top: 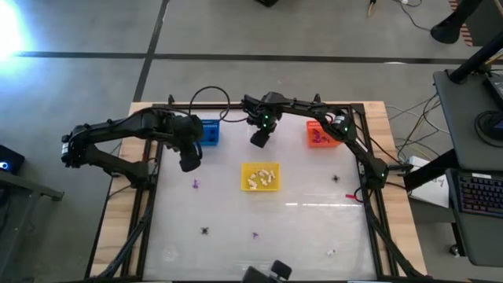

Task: Sort Halloween decoration
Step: Put the purple witch hat toy into the orange bin

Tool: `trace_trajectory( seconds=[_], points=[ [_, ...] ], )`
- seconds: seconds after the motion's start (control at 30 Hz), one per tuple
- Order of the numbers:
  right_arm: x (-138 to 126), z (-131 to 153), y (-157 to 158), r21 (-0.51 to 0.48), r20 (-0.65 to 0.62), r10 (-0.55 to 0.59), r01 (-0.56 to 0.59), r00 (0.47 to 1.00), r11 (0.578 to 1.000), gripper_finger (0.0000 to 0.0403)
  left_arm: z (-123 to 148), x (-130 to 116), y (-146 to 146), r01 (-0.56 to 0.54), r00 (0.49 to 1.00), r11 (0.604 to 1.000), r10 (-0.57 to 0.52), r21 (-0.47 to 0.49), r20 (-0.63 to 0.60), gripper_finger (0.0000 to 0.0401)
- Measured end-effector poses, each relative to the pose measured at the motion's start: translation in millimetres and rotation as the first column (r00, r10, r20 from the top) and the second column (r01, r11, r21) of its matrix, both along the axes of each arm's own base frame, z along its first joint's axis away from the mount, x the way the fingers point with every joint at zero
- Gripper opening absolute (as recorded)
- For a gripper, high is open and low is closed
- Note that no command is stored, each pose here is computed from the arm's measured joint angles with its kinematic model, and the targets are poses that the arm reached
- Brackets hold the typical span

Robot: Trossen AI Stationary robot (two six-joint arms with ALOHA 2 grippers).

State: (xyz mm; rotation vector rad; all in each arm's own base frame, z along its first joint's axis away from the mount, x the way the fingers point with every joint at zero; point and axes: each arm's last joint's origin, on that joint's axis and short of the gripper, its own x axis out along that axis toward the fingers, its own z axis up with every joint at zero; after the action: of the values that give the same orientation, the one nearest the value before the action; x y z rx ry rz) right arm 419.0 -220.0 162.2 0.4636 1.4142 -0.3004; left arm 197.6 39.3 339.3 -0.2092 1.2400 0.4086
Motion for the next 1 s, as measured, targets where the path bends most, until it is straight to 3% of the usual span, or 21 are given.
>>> trace_trajectory(
  seconds=[0.17,0.47,0.73,1.0],
  points=[
    [-1.4,-2.0,0.8,0.008,-0.014,-0.010,0.010,1.000,1.000,0.0102,-0.1,0.1,0.0,-0.002,1.000,1.000,0.002,-0.001,0.000,0.0119],
    [-5.2,-10.6,2.6,0.022,-0.040,-0.015,0.016,0.999,1.000,0.0089,-0.1,0.0,0.0,-0.002,1.000,1.000,0.002,-0.001,-0.001,0.0119],
    [-6.2,-11.5,3.4,0.028,-0.046,-0.014,0.016,0.999,0.999,0.0016,-0.1,0.0,0.0,-0.001,1.000,1.000,0.001,0.000,-0.001,0.0119],
    [-5.5,-6.2,2.9,0.023,-0.047,-0.014,0.015,0.999,1.000,0.0009,-0.1,0.0,0.0,-0.001,1.000,1.000,0.001,-0.001,-0.001,0.0119]
  ],
)
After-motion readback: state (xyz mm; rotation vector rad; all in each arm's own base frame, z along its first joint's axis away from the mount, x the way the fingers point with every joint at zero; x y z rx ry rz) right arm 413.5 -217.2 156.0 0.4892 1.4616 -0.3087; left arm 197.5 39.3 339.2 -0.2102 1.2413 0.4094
